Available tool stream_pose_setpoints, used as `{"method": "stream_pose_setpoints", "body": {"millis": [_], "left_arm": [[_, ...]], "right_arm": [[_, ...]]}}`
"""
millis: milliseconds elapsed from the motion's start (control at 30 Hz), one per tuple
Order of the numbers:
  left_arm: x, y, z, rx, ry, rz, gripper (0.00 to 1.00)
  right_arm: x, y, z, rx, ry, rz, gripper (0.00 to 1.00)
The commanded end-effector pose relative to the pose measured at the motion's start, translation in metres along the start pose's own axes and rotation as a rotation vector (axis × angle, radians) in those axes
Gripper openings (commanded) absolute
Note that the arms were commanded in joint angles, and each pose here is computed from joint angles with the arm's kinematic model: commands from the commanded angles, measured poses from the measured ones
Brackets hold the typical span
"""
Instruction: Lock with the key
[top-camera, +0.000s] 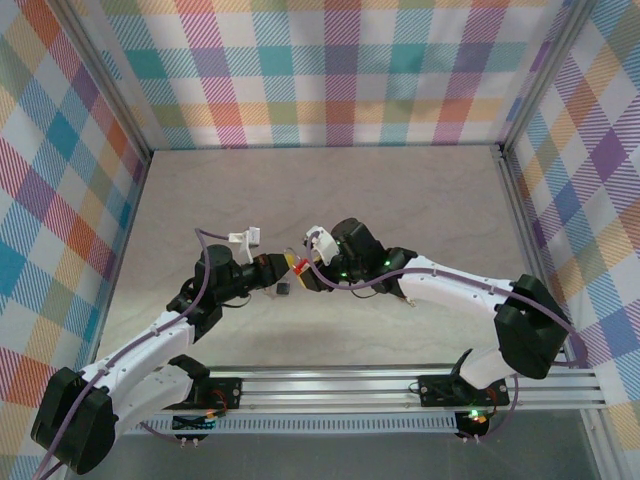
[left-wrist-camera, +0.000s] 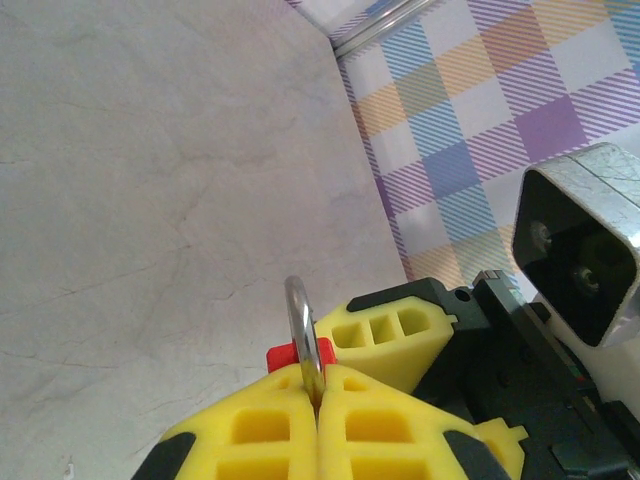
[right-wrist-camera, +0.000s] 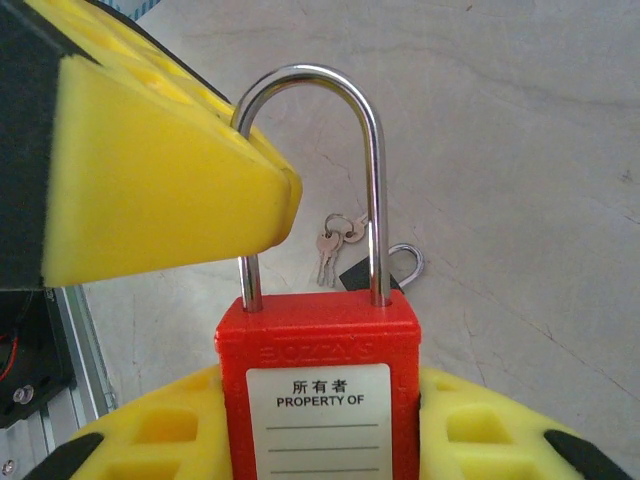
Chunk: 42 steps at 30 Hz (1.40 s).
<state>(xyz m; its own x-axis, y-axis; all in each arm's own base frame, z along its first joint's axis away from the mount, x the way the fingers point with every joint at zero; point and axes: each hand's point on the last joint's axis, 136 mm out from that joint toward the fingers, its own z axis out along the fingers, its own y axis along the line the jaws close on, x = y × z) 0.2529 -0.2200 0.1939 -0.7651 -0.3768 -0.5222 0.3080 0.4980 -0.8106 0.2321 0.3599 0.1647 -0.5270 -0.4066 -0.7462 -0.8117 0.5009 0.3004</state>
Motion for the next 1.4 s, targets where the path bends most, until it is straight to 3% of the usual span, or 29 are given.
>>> {"method": "stream_pose_setpoints", "body": {"millis": [0,533,1033,1267,1367], "left_arm": [[0.024,-0.001,0.003,0.023,0.079,0.015,0.0],[0.047,0.001,0.006,0.027,0.12,0.057,0.0],[0.036,-0.011,-0.003,0.007,0.097,0.124,0.0],[0.024,-0.017,-0.011,-0.028,0.067,0.17,0.29],[0.018,-0.023,-0.016,-0.036,0.05,0.198,0.33]], "right_arm": [[-0.056,0.008,-0.022,0.0,-0.193,-0.027,0.0],[-0.093,0.012,-0.044,0.02,-0.266,-0.068,0.0],[-0.086,0.009,-0.044,0.017,-0.254,-0.057,0.0],[-0.08,0.015,-0.044,-0.012,-0.234,-0.078,0.0],[-0.078,0.015,-0.044,-0.012,-0.225,-0.081,0.0]]}}
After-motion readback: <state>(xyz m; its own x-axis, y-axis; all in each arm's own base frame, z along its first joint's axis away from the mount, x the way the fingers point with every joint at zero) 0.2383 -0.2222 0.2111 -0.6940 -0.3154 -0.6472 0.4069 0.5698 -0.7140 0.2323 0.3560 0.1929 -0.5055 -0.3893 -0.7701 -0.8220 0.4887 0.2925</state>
